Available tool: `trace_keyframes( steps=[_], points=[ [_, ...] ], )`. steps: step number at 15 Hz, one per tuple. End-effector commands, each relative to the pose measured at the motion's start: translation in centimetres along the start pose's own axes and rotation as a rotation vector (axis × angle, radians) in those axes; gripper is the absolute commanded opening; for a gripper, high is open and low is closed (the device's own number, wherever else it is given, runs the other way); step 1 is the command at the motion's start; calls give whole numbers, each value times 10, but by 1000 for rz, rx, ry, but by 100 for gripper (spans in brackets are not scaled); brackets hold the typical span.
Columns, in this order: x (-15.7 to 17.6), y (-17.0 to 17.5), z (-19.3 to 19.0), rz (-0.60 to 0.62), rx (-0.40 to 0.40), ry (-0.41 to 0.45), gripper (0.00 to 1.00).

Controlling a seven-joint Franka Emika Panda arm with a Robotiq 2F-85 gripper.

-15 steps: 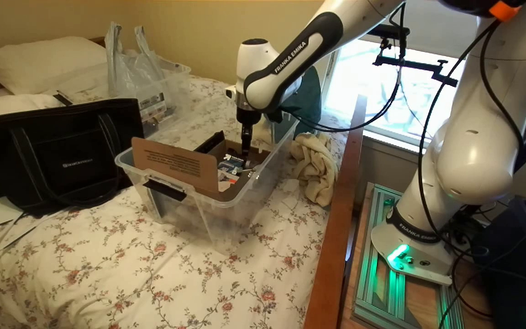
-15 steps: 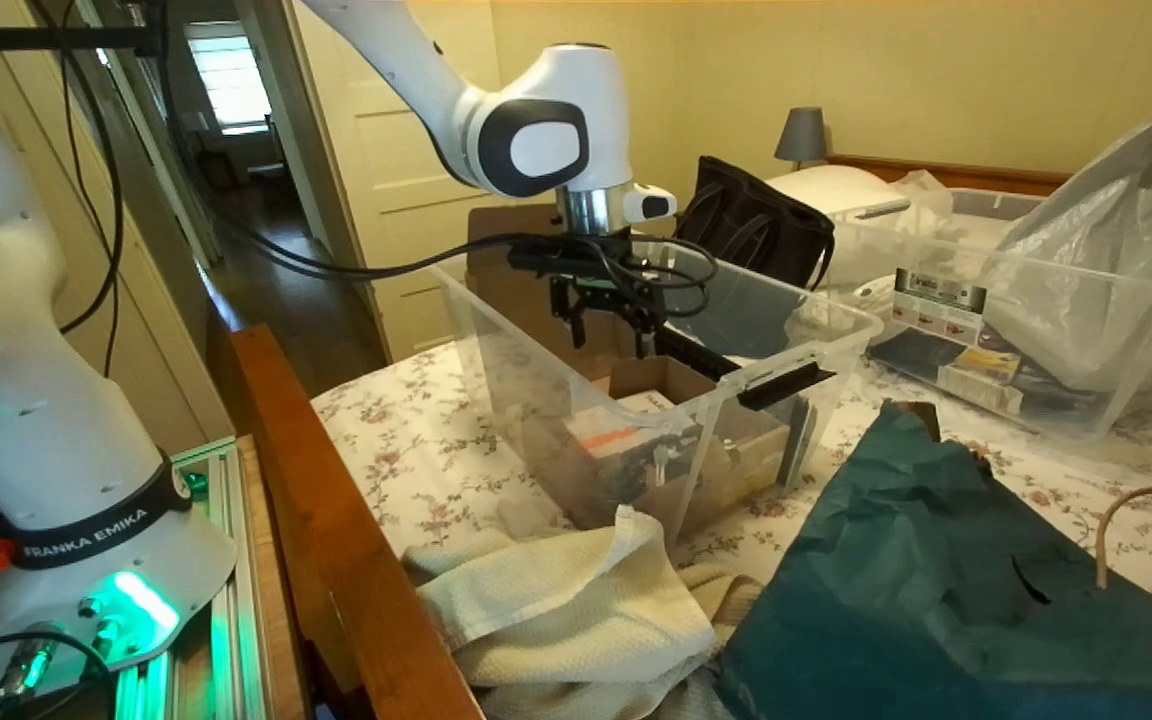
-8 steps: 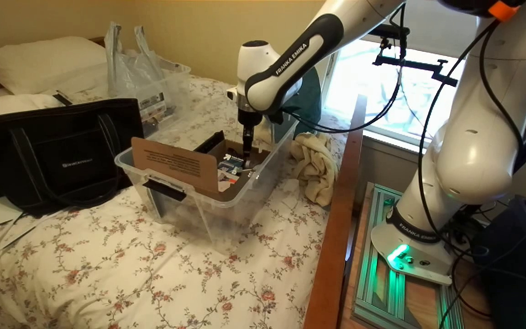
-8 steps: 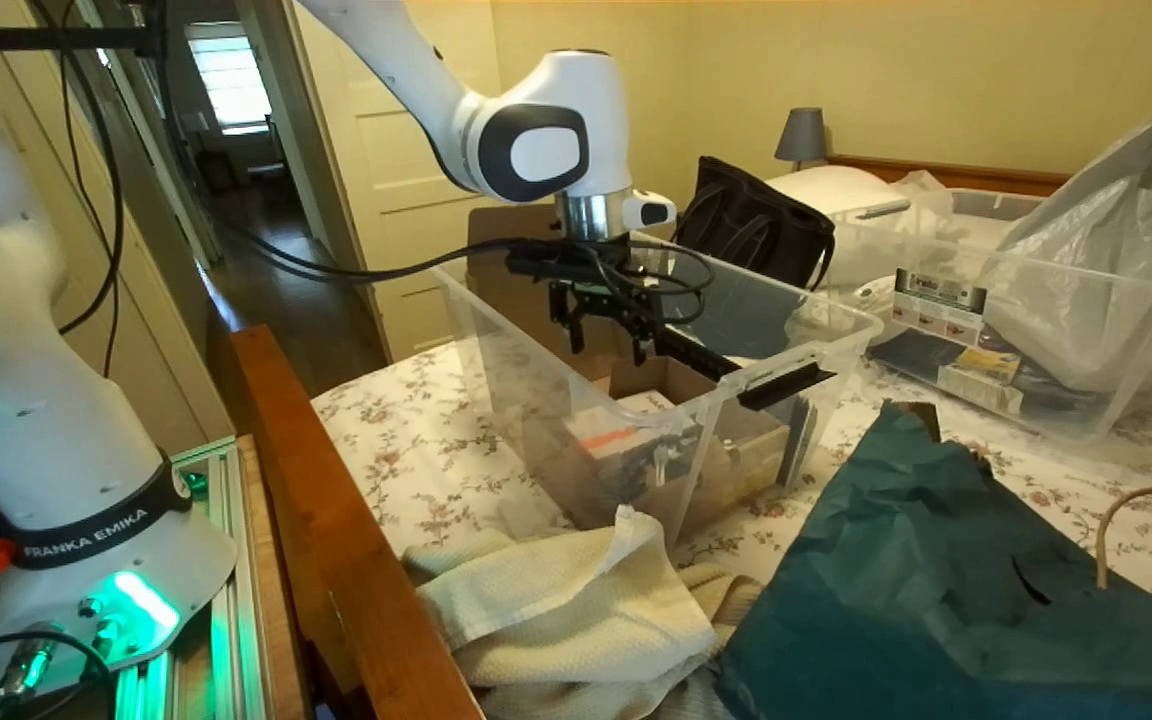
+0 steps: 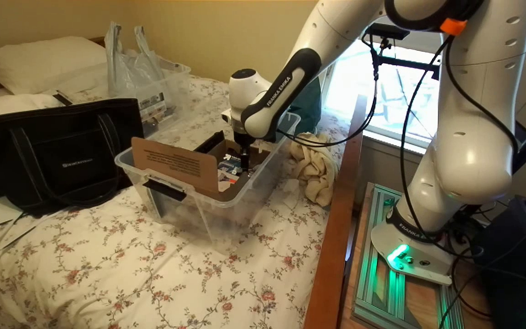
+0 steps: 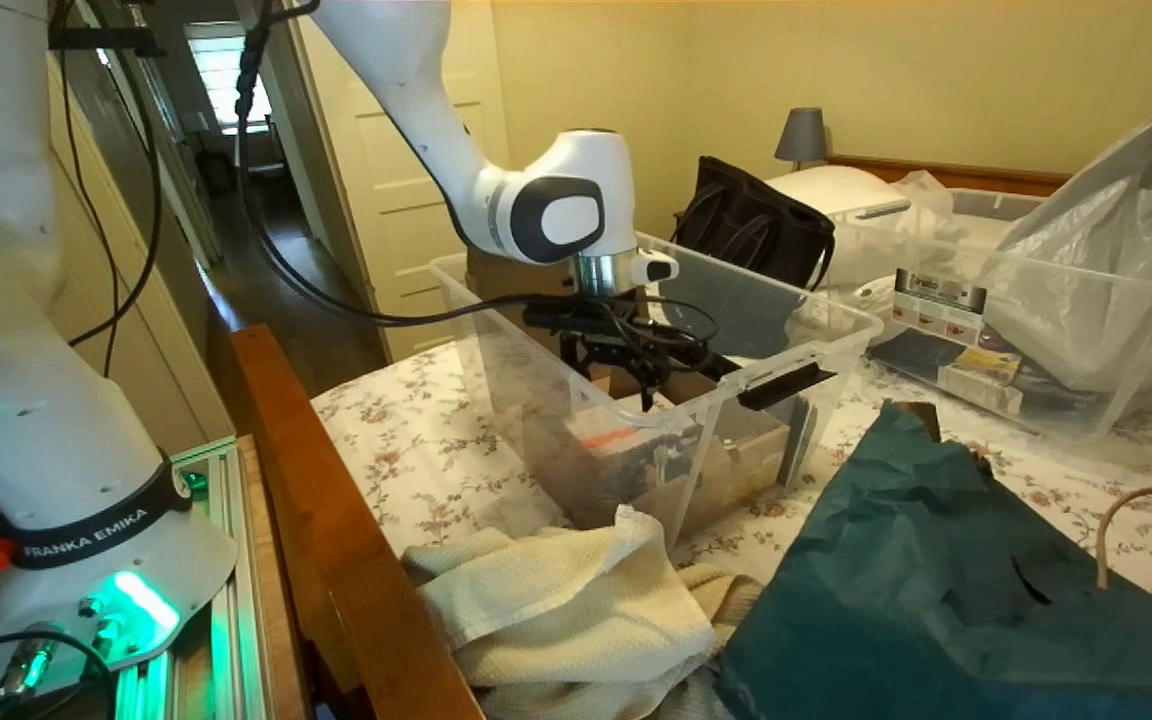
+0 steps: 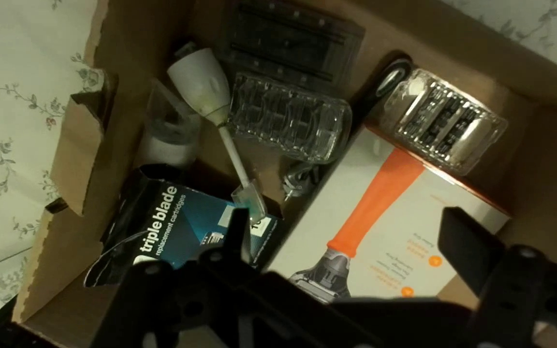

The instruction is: Remove the white object from the clear container and place it on the bed

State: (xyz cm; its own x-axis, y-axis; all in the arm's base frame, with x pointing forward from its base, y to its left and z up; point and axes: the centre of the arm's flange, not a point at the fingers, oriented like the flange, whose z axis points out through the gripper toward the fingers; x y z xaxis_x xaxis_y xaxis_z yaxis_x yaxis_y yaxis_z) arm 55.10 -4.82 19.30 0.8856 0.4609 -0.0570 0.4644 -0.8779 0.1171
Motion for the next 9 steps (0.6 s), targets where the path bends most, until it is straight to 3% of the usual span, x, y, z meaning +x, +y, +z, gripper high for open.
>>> trace_keyframes(
  steps=[1,9],
  points=[
    [29,8,33,-50,-39,-34,100],
    [65,23,73,-86,-86,-66,100]
  ],
)
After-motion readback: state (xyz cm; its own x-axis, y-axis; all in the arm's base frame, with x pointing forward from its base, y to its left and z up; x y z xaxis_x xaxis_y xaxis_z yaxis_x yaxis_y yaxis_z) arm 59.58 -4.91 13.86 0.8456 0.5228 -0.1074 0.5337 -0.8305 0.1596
